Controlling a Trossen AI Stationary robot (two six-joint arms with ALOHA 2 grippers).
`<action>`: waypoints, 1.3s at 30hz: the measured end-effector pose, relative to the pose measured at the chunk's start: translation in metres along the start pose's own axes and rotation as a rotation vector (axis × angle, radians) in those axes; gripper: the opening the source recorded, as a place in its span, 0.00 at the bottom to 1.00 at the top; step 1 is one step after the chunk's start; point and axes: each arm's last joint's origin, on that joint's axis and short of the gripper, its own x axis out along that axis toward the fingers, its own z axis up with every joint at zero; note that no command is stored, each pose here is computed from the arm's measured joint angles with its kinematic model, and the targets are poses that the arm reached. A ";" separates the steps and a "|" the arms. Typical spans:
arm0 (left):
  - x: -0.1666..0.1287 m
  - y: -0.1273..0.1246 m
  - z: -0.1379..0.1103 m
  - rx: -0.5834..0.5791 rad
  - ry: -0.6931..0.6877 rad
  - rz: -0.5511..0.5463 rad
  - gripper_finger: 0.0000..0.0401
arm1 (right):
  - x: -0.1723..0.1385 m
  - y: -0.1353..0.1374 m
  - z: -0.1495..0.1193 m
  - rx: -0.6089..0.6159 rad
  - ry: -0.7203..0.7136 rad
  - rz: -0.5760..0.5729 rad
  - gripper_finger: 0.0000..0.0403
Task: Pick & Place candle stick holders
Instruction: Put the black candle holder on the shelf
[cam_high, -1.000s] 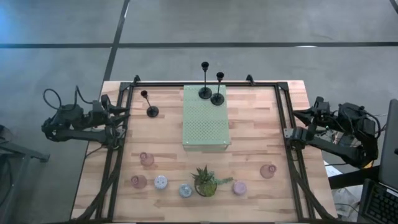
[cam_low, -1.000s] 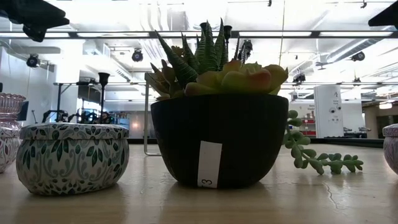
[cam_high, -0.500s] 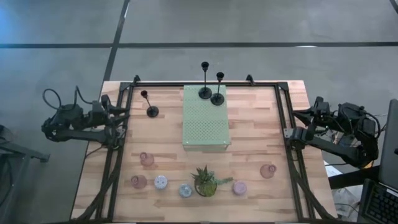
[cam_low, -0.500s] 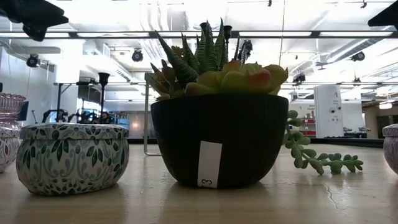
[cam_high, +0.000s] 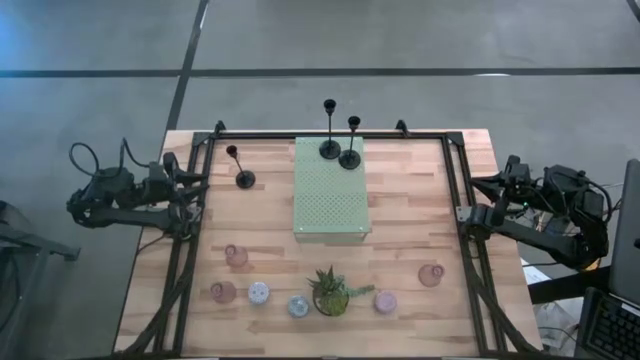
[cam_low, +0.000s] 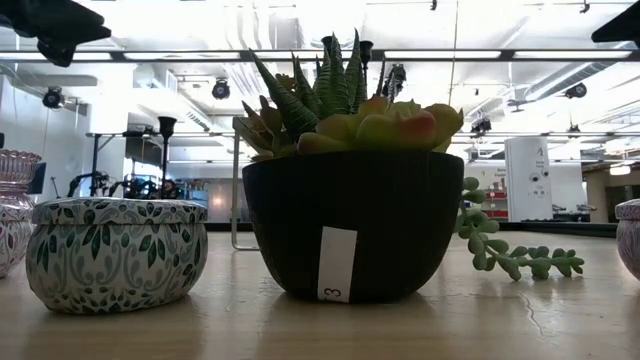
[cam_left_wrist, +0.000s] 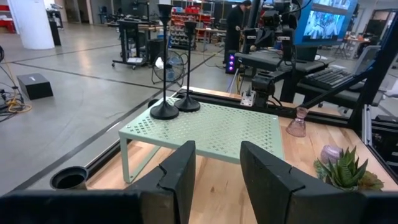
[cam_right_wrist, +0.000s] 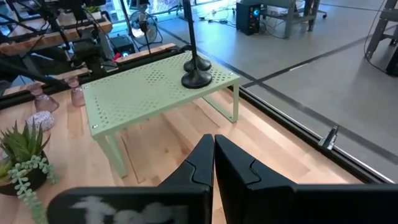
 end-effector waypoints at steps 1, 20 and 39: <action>0.000 0.000 0.000 0.000 0.000 0.000 0.33 | 0.000 0.000 0.000 0.000 0.000 0.000 0.02; 0.033 -0.004 -0.019 -0.160 0.120 0.326 0.32 | 0.000 0.000 0.000 0.000 0.000 0.000 0.02; 0.098 -0.013 -0.073 -0.075 0.184 0.825 0.33 | 0.000 0.000 0.000 0.001 0.000 0.000 0.02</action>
